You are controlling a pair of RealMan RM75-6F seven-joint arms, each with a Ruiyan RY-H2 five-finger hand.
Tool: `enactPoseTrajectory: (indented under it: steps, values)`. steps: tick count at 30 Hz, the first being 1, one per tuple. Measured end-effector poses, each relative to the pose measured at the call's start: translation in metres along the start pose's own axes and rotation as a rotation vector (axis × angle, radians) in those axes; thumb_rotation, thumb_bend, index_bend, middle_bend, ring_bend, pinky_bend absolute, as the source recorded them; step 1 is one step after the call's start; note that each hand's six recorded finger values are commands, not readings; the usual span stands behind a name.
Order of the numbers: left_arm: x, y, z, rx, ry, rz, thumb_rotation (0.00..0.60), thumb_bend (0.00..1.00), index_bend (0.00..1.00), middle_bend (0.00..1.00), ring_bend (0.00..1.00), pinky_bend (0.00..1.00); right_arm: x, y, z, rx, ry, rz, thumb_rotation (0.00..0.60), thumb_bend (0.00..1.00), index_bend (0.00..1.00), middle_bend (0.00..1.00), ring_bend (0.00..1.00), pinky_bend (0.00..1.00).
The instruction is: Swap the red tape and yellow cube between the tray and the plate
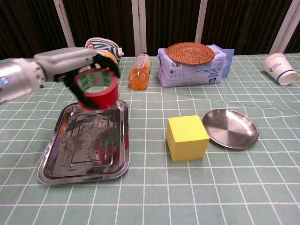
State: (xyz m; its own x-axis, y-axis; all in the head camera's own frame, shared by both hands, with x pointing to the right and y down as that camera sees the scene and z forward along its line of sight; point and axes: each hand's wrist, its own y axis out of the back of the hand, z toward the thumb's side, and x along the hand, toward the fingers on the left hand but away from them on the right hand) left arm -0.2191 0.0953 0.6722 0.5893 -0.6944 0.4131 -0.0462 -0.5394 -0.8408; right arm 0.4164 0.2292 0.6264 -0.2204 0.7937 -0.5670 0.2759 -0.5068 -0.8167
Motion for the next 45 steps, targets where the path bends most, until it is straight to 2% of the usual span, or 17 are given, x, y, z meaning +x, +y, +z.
enactPoseTrajectory:
  steps: [3,8,15,18,24,28,30,33,36,40,45]
  values:
    - [-0.031,-0.014,-0.013,0.002,0.017,-0.039,0.600,0.31,0.34,0.26,0.25,0.46,0.000,-0.001,0.001,0.005,0.000,-0.001,0.600,0.01,0.00,0.00,0.00,0.00]
    - [-0.043,-0.027,-0.024,-0.041,0.024,-0.045,0.600,0.29,0.34,0.25,0.24,0.44,-0.001,-0.003,0.001,0.005,-0.002,0.003,0.600,0.01,0.00,0.00,0.00,0.00]
    - [-0.047,-0.049,-0.036,-0.042,0.031,-0.068,0.600,0.16,0.34,0.16,0.12,0.32,-0.001,-0.003,0.001,0.011,0.002,0.002,0.600,0.01,0.00,0.00,0.00,0.00]
    - [-0.045,-0.054,-0.034,-0.049,0.028,-0.066,0.600,0.14,0.34,0.19,0.13,0.33,-0.001,-0.002,0.001,0.010,0.000,-0.001,0.600,0.01,0.00,0.00,0.00,0.00]
    - [-0.035,-0.056,-0.025,-0.081,0.017,-0.005,0.600,0.15,0.34,0.20,0.15,0.33,0.001,0.000,0.002,0.003,0.006,-0.009,0.600,0.01,0.00,0.00,0.00,0.00]
    - [-0.027,-0.060,-0.019,-0.097,0.003,0.010,0.600,0.15,0.34,0.19,0.15,0.32,0.001,-0.001,0.002,0.000,0.005,-0.005,0.600,0.01,0.00,0.00,0.00,0.00]
    - [-0.023,-0.063,-0.017,-0.101,-0.003,0.006,0.600,0.13,0.33,0.17,0.10,0.26,0.001,-0.001,0.002,-0.001,0.004,-0.005,0.600,0.01,0.00,0.00,0.00,0.00]
    - [-0.020,-0.069,-0.015,-0.099,-0.011,-0.015,0.600,0.04,0.28,0.08,0.01,0.12,0.001,0.001,0.001,-0.003,0.003,-0.010,0.600,0.01,0.00,0.00,0.00,0.00]
    - [-0.020,-0.074,-0.015,-0.096,-0.014,-0.051,0.600,0.00,0.23,0.01,0.00,0.04,0.001,0.002,0.001,-0.007,0.000,-0.014,0.600,0.01,0.00,0.00,0.00,0.00]
    - [-0.021,-0.075,-0.012,-0.106,-0.022,-0.088,0.600,0.00,0.18,0.00,0.00,0.01,0.002,0.002,0.001,-0.008,0.002,-0.015,0.600,0.01,0.00,0.00,0.00,0.00]
    - [-0.027,-0.060,-0.010,-0.112,-0.030,-0.088,0.600,0.00,0.14,0.00,0.00,0.00,0.002,0.004,0.000,-0.006,-0.001,-0.021,0.600,0.01,0.00,0.00,0.00,0.00]
